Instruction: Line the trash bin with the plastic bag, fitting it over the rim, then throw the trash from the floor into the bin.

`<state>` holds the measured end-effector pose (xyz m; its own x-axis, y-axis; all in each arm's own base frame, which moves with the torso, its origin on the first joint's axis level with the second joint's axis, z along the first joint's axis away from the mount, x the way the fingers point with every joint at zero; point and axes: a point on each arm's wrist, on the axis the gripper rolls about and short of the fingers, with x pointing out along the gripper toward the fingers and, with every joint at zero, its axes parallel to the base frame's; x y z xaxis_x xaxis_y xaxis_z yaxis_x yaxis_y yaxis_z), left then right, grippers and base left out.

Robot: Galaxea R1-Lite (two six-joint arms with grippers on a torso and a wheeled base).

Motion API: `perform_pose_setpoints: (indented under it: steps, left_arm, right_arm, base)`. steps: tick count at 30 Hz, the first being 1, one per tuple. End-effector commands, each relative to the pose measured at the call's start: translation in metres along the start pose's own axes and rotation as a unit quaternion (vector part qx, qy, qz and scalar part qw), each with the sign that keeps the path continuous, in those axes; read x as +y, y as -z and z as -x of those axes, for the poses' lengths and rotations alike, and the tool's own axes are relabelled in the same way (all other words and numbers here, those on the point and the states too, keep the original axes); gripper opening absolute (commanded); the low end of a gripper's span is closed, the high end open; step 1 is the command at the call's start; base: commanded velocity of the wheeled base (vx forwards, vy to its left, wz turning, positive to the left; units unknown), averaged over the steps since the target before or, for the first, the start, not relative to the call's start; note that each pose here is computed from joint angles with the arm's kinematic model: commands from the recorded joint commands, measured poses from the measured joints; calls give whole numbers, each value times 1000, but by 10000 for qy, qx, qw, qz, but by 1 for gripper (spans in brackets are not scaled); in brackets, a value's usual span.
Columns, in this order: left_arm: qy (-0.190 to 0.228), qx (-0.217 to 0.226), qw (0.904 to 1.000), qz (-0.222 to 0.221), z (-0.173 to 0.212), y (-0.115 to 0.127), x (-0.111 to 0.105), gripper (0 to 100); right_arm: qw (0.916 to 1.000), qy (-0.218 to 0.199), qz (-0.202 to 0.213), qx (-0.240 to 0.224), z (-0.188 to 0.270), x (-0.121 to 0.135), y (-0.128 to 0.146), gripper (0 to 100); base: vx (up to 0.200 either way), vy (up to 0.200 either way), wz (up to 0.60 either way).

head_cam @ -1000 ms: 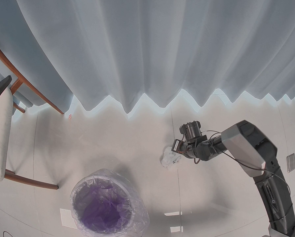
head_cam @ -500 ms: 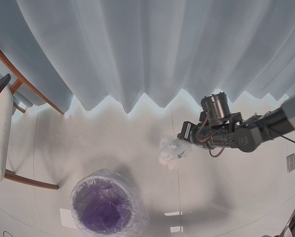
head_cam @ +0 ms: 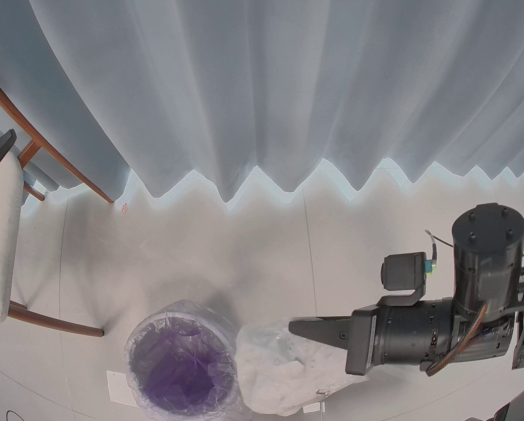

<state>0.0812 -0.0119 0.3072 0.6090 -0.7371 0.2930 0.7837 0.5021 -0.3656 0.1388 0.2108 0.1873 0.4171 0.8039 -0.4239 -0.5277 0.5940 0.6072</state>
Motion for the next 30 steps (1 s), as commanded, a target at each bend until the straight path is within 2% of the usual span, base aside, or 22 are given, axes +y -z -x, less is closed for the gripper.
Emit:
perform_pose_setpoints:
  steps: [1, 4, 11, 18, 23, 30]
  left_arm:
    - [214, 42, 9995, 216, -1, 1, -5, 100]
    - [229, 49, 9992, 327, 0, 1, -6, 100]
    - [228, 29, 9994, 262, 0, 0, -6, 100]
    - [249, 19, 9994, 240, 1, 0, -8, 100]
    - [252, 15, 9994, 235, 1, 0, -8, 100]
    - [323, -64, 9994, 103, 1, -1, -9, 100]
  right_arm:
    - [9976, -355, 250, 538, -93, 2, 48, 0]
    - [9969, -427, 306, 581, -123, 5, 56, 0]
    - [9957, -386, 344, 762, -170, 3, 71, 0]
    - [9961, -511, 334, 630, -188, 10, 66, 0]
    - [9978, -334, 365, 450, -200, 9, 67, 0]
    - [9975, -414, 378, 440, -203, 14, 71, 0]
  base:
    - [0, 0, 0]
    - [0, 0, 0]
    - [0, 0, 0]
    - [0, 0, 0]
    - [0, 0, 0]
    - [0, 0, 0]
